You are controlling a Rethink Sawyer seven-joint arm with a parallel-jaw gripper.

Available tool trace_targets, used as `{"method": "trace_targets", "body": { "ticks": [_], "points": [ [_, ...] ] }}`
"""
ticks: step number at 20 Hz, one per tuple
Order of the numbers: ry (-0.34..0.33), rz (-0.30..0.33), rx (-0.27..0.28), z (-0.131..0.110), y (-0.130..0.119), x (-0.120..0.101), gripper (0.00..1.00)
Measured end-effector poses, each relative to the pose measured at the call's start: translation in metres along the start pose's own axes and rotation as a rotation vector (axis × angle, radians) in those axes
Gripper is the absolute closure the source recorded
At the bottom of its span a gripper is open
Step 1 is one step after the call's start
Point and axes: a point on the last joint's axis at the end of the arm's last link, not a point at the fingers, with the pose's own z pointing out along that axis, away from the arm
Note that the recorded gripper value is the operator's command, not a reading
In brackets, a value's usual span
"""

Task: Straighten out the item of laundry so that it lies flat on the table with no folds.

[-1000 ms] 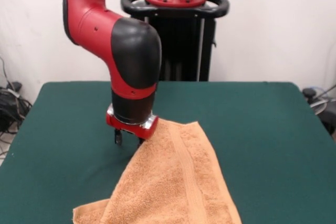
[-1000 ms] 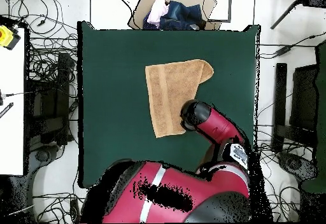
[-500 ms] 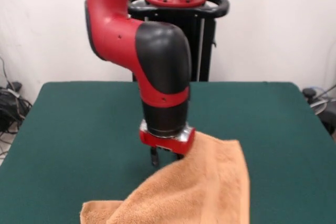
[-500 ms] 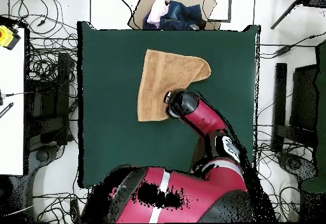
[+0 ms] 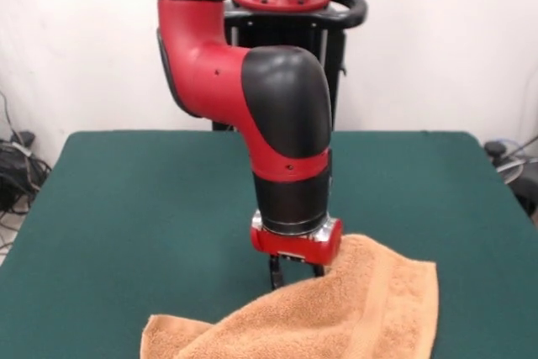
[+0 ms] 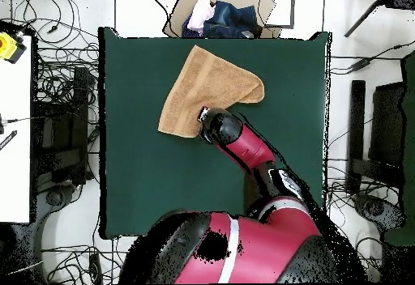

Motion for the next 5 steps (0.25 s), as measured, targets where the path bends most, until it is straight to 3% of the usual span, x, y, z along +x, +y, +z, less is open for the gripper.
{"method": "trace_targets", "body": {
  "ticks": [5],
  "points": [
    [0.001, 0.009, -0.007, 0.0010, -0.0024, -0.0009, 0.00]
  ]
}}
